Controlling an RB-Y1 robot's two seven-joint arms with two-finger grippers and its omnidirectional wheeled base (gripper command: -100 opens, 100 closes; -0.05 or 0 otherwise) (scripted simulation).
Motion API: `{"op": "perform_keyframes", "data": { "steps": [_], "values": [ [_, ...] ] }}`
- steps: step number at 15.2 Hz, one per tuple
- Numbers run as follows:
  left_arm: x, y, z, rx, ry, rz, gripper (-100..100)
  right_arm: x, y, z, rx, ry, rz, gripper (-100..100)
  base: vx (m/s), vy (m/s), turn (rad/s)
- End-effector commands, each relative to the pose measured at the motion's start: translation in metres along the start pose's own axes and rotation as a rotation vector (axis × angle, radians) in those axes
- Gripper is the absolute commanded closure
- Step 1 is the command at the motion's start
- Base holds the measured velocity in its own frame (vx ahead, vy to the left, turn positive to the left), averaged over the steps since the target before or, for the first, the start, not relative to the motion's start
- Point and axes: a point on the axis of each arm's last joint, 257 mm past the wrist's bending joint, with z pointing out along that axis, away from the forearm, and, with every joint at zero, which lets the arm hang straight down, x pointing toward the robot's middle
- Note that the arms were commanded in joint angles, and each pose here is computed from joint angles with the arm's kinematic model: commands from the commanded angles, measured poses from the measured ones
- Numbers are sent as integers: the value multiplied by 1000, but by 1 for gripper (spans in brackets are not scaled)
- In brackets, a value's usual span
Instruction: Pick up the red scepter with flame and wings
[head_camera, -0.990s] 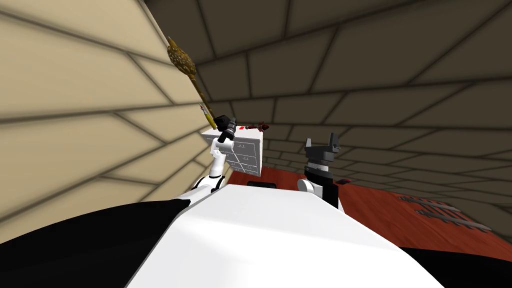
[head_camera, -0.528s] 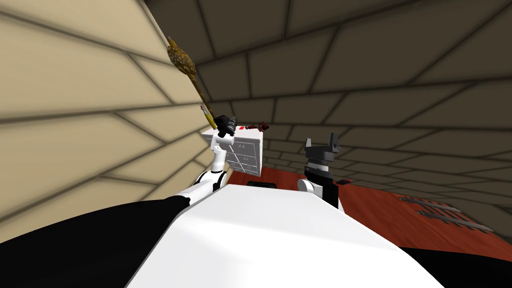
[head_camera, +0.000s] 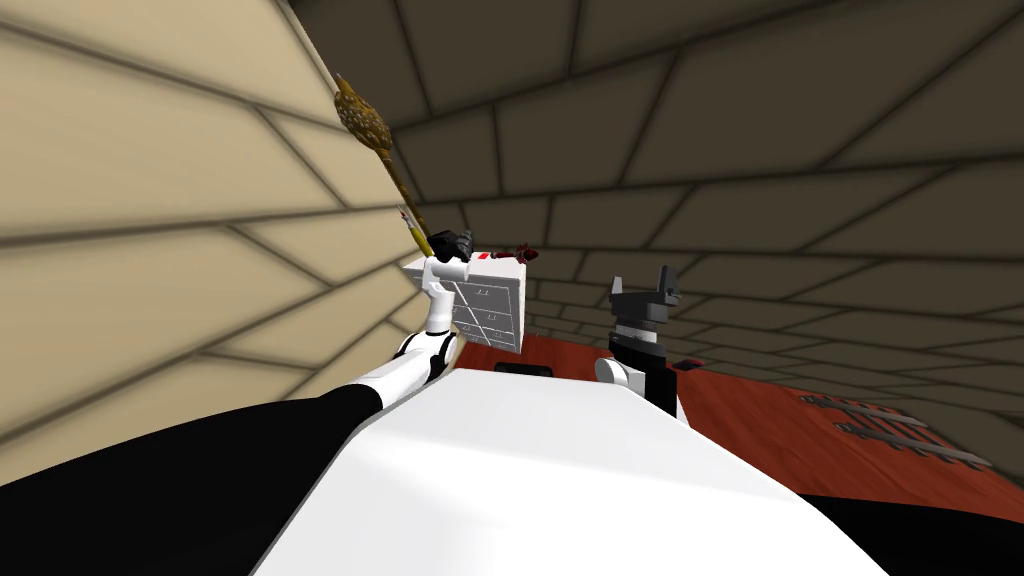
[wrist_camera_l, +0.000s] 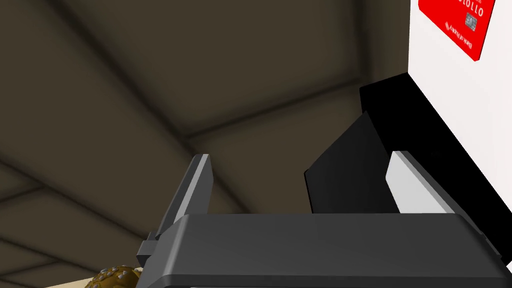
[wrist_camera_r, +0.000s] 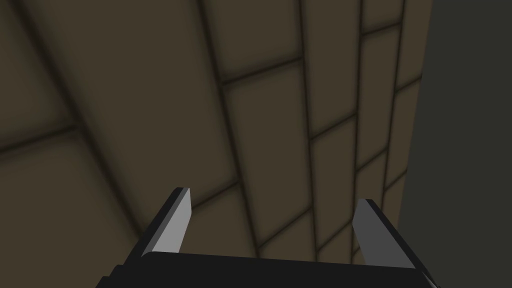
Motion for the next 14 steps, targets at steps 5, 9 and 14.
{"op": "perform_keyframes", "data": {
  "steps": [5, 9, 14],
  "values": [
    [0, -9, 12, -81, -2, -33, -100, 0, 0, 0, 0, 0, 0, 0, 8, -4, 5],
    [3, -12, 15, -135, 2, -51, -100, 0, 0, 0, 0, 0, 0, 0, 9, -4, 5],
    [8, -14, 16, -199, 10, -70, -100, 0, 0, 0, 0, 0, 0, 0, 11, -4, 4]
  ]
}}
